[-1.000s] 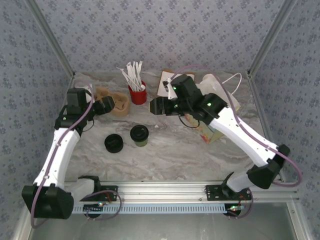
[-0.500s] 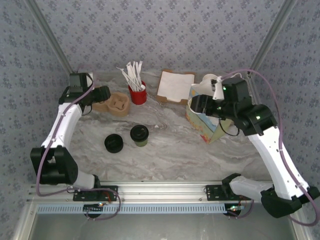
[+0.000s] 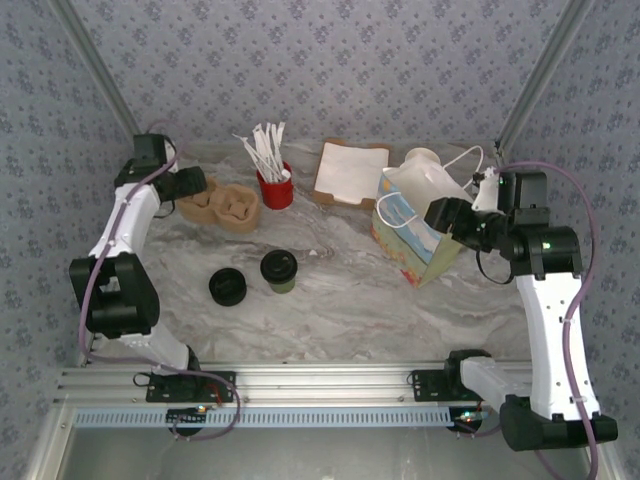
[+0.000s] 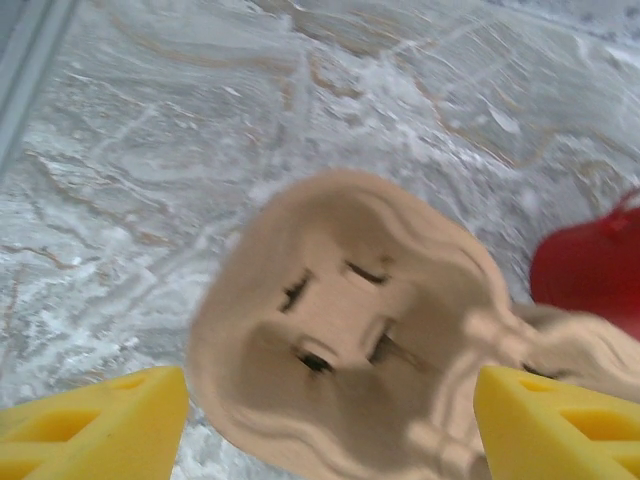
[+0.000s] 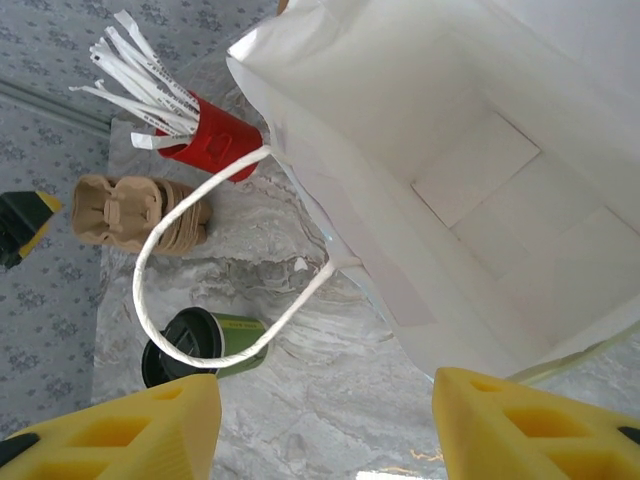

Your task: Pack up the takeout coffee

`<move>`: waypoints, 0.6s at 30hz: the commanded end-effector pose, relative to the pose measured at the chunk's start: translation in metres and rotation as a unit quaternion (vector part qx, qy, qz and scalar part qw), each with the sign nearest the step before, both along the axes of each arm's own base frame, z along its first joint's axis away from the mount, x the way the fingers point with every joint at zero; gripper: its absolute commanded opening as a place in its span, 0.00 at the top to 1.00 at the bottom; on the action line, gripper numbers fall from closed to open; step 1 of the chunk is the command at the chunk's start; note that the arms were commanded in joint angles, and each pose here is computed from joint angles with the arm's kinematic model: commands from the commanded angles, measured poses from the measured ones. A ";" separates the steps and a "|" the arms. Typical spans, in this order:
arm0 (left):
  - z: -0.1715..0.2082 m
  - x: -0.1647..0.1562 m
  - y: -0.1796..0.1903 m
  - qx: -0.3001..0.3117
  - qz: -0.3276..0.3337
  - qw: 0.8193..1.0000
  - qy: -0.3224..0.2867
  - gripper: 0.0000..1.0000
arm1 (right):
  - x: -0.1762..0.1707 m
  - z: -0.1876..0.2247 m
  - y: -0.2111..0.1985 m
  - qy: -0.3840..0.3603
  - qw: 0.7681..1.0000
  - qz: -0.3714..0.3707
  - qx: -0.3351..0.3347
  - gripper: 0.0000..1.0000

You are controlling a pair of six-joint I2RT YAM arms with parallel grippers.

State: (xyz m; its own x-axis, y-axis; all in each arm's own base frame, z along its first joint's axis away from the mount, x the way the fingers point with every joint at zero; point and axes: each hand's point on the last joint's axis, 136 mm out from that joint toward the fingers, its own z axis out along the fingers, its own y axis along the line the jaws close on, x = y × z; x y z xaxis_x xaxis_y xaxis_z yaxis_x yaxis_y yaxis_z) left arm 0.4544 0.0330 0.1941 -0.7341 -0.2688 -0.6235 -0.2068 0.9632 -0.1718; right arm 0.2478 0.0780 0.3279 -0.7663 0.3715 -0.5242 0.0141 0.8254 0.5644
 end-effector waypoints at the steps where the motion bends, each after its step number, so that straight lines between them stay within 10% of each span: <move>1: -0.002 0.006 0.006 -0.023 0.013 1.000 0.014 0.24 | -0.010 -0.004 0.003 0.009 1.000 0.020 0.010 0.40; 18: -0.031 0.015 0.004 -0.054 0.001 0.998 0.044 0.24 | -0.008 -0.006 -0.005 0.011 1.000 0.008 0.024 0.40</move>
